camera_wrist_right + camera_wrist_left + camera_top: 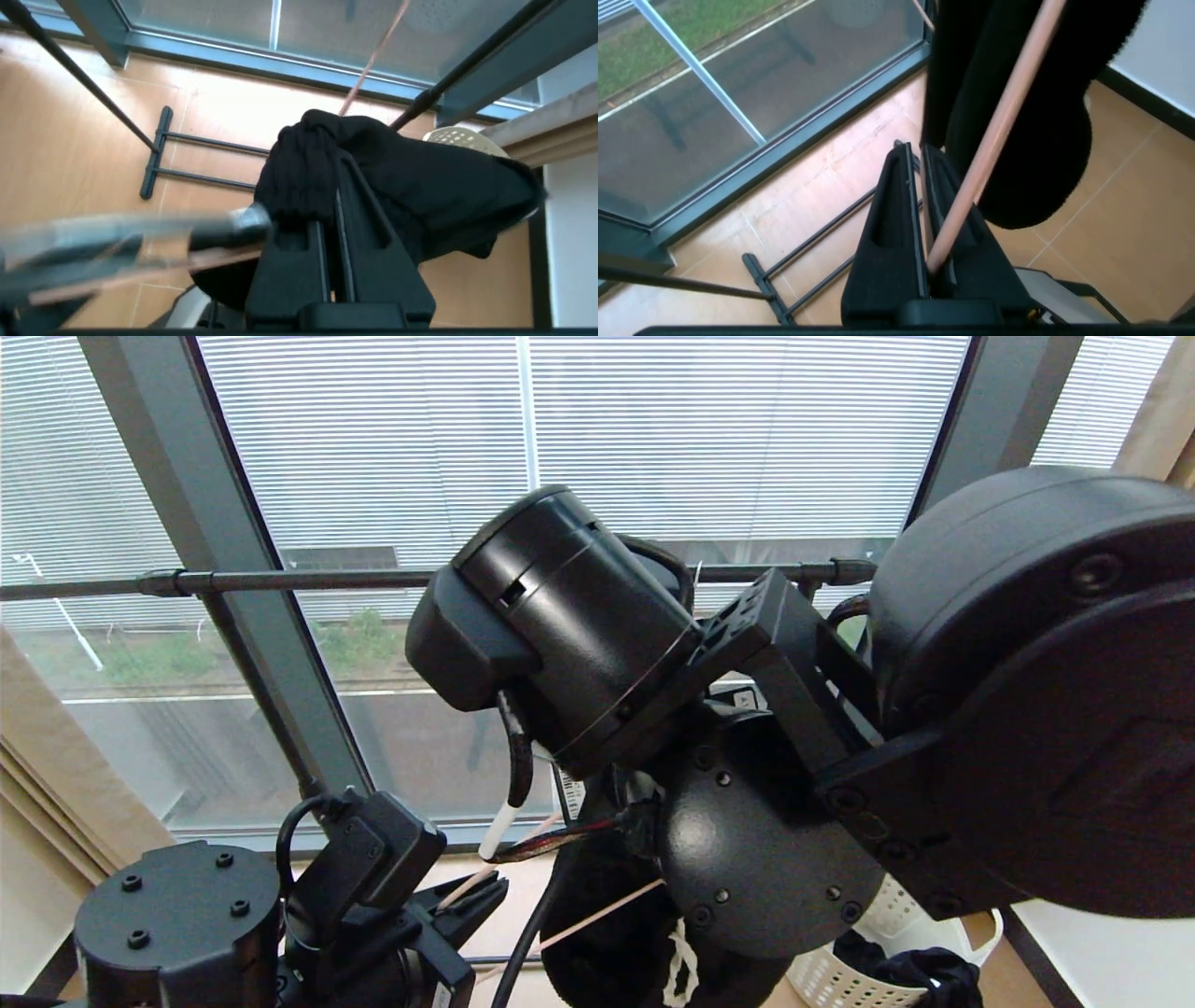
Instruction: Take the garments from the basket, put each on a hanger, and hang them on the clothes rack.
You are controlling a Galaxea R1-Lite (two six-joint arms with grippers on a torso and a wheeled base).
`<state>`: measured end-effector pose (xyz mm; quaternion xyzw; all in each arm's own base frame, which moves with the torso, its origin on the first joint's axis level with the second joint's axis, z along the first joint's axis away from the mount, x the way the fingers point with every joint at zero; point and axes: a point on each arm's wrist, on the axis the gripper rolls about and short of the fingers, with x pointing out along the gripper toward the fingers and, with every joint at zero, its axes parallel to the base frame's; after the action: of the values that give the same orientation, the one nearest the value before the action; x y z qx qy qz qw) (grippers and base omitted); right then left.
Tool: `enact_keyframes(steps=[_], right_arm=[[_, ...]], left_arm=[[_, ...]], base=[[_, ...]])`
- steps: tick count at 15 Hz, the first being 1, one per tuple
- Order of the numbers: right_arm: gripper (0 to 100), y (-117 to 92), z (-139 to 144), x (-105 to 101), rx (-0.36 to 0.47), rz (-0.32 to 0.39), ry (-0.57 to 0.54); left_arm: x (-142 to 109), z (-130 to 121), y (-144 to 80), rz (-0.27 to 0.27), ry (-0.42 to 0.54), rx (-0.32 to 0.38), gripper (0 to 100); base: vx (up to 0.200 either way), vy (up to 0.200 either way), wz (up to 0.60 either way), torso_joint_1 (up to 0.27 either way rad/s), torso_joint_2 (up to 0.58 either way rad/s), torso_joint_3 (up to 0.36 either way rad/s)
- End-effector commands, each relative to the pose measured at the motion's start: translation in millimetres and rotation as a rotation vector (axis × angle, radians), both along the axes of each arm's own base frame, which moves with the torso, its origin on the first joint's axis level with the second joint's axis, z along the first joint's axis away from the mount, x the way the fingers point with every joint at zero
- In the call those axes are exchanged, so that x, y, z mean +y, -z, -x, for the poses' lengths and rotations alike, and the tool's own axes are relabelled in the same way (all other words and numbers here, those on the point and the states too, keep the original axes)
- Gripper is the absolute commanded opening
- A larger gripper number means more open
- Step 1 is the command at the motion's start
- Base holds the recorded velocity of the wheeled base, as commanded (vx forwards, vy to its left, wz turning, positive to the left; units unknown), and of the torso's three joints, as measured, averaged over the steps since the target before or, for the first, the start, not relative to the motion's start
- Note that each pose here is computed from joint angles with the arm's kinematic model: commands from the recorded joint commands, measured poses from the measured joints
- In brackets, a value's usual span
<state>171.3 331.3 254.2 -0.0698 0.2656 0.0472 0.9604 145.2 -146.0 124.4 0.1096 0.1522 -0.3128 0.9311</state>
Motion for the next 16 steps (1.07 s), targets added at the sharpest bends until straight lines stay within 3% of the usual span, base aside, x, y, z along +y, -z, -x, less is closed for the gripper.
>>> enact_keyframes(steps=[1,3,4,16], right_arm=[[0,9.4,-4.2,9.7,0.006,0.007,0.005],[0,9.2,-4.2,9.7,0.006,0.007,0.005],[100,8.0,-3.6,8.3,0.007,0.007,0.005],[100,-1.8,-14.2,-9.1,-0.018,-0.011,0.075]], left_arm=[[-1.2,3.0,1.4,-0.003,0.015,0.002,0],[-1.8,2.9,0.8,0.003,0.017,-0.003,0],[-1.9,2.7,1.1,0.002,0.017,-0.002,0],[-1.5,2.7,0.4,0.015,0.014,-0.011,0]], base=[[0.0,0.0,0.0,0.0,0.0,0.0],[0.0,0.0,0.0,0.0,0.0,0.0],[0.0,0.0,0.0,0.0,0.0,0.0],[0.0,0.0,0.0,0.0,0.0,0.0]])
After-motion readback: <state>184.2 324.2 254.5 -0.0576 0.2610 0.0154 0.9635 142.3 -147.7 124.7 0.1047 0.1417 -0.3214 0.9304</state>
